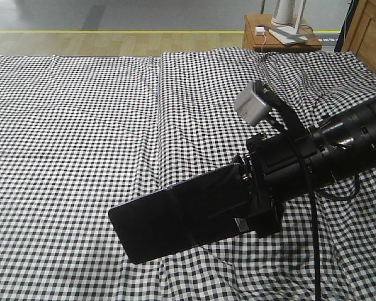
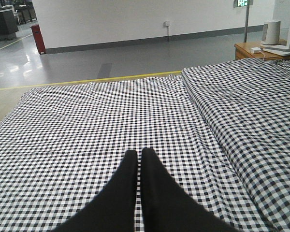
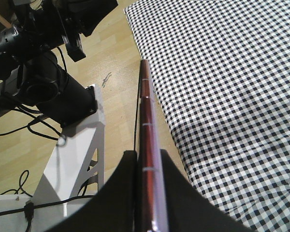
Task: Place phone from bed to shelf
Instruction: 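Lift the phone off the bed with the right gripper, then hold the phone in the right gripper while the base turns away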
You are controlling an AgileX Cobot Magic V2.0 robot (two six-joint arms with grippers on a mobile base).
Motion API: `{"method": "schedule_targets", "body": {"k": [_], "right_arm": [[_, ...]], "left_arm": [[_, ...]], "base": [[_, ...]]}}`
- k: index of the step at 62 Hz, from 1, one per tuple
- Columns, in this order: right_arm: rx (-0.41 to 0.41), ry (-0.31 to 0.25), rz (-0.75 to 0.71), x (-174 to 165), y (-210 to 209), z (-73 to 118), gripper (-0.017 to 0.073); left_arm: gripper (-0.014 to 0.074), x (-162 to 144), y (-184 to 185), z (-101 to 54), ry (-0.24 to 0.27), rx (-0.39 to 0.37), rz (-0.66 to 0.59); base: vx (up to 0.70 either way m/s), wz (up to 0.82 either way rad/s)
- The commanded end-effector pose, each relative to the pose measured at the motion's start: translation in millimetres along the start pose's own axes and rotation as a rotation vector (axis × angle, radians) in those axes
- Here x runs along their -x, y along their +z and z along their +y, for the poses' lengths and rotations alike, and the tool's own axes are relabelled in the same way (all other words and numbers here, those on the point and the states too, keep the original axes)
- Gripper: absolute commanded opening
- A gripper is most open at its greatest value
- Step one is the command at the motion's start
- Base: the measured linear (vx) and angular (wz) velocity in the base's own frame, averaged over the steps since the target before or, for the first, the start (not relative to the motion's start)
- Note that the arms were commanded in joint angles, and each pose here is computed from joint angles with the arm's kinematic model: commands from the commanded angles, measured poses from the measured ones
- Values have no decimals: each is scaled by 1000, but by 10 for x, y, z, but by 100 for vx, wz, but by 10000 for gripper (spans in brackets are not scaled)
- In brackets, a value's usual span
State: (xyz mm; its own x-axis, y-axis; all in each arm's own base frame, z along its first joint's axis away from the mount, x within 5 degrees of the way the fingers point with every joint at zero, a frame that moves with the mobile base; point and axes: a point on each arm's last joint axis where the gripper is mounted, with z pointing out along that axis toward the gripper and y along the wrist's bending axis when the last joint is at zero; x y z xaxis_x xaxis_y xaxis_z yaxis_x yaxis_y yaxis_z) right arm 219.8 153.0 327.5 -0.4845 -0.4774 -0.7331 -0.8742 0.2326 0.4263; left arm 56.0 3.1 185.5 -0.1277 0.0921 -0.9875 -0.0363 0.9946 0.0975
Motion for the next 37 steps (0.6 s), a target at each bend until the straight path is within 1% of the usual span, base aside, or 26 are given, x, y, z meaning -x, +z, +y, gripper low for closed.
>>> {"method": "schedule_targets", "body": {"k": [1, 37], "right_arm": [[91, -22, -64, 108, -99, 205, -1], [91, -22, -64, 108, -99, 205, -1]], "left_arm": [[1, 154, -32, 11, -9, 5, -108], [1, 154, -32, 11, -9, 5, -108]], "base": [[0, 0], [0, 1]]}}
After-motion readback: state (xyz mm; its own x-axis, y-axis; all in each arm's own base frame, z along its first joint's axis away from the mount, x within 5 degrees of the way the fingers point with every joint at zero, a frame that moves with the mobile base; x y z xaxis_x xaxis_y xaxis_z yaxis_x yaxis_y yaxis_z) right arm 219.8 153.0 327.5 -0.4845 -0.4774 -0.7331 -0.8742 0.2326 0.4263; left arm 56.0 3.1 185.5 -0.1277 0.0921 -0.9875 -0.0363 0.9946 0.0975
